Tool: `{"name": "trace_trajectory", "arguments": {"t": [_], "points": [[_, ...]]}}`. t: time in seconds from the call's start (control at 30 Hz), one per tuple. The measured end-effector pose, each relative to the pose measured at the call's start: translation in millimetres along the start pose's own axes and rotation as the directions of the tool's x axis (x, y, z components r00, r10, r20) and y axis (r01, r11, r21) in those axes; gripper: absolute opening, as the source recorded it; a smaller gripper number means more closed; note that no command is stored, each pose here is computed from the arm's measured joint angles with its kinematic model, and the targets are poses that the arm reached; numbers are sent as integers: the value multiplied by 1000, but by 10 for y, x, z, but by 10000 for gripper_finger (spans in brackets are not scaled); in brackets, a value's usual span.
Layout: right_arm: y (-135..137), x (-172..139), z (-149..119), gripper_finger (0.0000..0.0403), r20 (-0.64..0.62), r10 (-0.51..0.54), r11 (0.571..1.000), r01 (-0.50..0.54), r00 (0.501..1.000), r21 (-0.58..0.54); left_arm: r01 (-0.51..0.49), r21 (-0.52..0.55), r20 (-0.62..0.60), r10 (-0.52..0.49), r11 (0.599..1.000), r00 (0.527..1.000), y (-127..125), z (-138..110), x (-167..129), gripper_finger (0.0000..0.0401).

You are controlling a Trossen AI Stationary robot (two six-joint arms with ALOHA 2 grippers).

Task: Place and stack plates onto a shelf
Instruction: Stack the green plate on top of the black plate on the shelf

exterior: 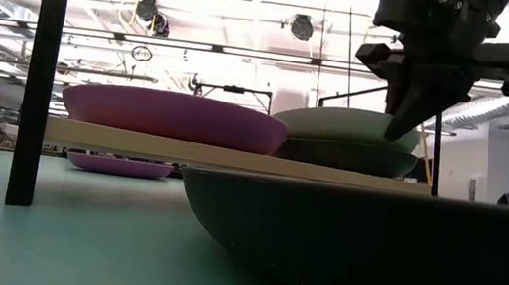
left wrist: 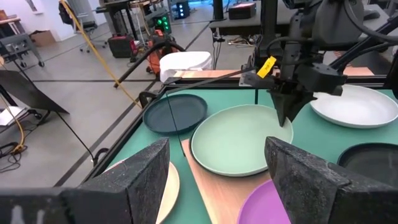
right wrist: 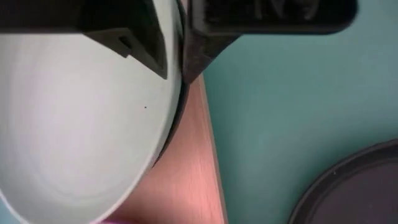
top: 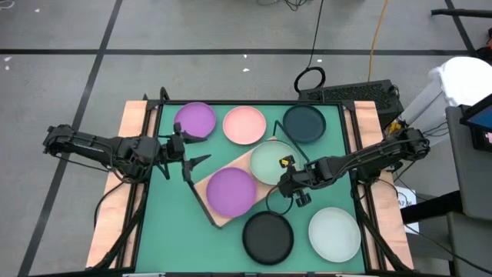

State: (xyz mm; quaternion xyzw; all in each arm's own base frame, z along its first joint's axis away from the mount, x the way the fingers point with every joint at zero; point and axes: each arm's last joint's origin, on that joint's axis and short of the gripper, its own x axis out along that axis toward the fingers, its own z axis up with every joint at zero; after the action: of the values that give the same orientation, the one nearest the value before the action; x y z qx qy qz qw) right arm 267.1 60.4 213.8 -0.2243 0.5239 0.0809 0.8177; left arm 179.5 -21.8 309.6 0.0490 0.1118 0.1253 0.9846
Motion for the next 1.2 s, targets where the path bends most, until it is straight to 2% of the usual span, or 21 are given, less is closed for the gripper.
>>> {"name": "trace_trajectory", "arguments": {"t": [0.23, 0.43, 0.5, 0.63, 0.9, 1.2], "points": [[-4, -4, 15, 109, 15, -2, 1000, 2, 1000, 12, 0, -2, -5, 0, 1000, 1000, 0, -6, 0, 269], [-52, -143, 61, 127, 40, -35, 997, 32, 999, 65, 0, -6, -6, -1, 1000, 1000, -1, -6, 0, 269], [-86, -161, 79, 123, 47, -88, 992, 83, 995, 98, 0, -7, -5, 0, 1000, 1000, -1, -5, 0, 269], [-164, -100, 54, 99, 15, -103, 984, 99, 995, 146, 0, -7, -4, 0, 1000, 1000, 0, -5, 0, 269], [-259, 148, 76, 9, -19, -113, 983, 114, 993, 142, 0, -9, -1, 0, 1000, 1000, 0, -1, 0, 269], [-284, 262, 130, 1, 9, -124, 988, 122, 992, 99, 0, -9, -1, 0, 1000, 1000, -1, -1, 0, 269]]}}
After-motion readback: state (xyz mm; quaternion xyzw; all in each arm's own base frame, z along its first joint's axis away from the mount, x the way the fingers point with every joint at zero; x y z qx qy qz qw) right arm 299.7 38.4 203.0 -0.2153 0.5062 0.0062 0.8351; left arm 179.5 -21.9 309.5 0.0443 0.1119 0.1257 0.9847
